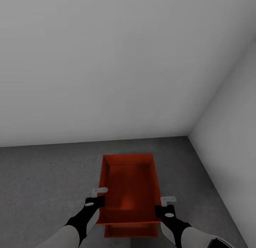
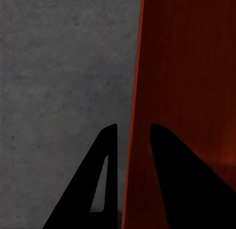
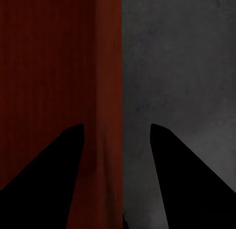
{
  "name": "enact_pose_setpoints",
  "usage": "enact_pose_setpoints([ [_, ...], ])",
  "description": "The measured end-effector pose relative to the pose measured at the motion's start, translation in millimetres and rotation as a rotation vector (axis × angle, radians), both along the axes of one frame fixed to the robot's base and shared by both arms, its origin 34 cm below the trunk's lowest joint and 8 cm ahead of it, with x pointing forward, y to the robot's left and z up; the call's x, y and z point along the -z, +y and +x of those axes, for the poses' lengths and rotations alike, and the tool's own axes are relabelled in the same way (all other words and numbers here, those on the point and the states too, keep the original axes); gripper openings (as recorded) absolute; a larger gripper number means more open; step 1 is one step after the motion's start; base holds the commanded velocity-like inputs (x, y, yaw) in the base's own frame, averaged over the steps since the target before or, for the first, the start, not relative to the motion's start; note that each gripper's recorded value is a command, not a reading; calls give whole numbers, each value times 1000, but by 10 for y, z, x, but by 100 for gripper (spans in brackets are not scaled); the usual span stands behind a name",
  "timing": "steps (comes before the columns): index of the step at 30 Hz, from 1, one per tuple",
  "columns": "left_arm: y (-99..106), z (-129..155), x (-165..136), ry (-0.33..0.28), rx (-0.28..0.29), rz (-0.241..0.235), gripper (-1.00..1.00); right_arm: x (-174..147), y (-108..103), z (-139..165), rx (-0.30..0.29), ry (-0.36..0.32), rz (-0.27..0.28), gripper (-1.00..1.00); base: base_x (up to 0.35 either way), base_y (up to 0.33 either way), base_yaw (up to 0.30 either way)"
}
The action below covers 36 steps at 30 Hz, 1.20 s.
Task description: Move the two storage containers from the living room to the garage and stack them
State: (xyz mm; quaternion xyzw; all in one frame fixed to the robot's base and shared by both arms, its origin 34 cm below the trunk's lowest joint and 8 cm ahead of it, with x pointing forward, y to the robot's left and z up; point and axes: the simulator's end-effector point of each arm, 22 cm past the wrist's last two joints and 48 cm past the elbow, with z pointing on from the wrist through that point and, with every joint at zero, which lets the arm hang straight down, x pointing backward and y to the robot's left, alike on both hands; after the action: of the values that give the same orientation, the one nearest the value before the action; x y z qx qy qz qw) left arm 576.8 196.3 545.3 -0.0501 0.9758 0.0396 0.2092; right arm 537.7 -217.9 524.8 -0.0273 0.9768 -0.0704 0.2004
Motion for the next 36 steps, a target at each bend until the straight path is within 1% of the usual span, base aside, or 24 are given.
enact_pose_setpoints([
  [8,-10,8,80,0,-1,-1,-100,81,-10,8,-1,0,-2,-100,0,0,0],
  [16,-10,8,80,0,-1,-1,-100,81,-11,9,-1,0,-1,-100,0,0,0],
  [31,-11,24,290,0,0,-1,-100,292,-12,24,-1,0,-2,-100,0,0,0],
  [36,-11,24,291,-1,0,-1,-100,292,-12,24,0,-1,-2,-100,0,0,0],
])
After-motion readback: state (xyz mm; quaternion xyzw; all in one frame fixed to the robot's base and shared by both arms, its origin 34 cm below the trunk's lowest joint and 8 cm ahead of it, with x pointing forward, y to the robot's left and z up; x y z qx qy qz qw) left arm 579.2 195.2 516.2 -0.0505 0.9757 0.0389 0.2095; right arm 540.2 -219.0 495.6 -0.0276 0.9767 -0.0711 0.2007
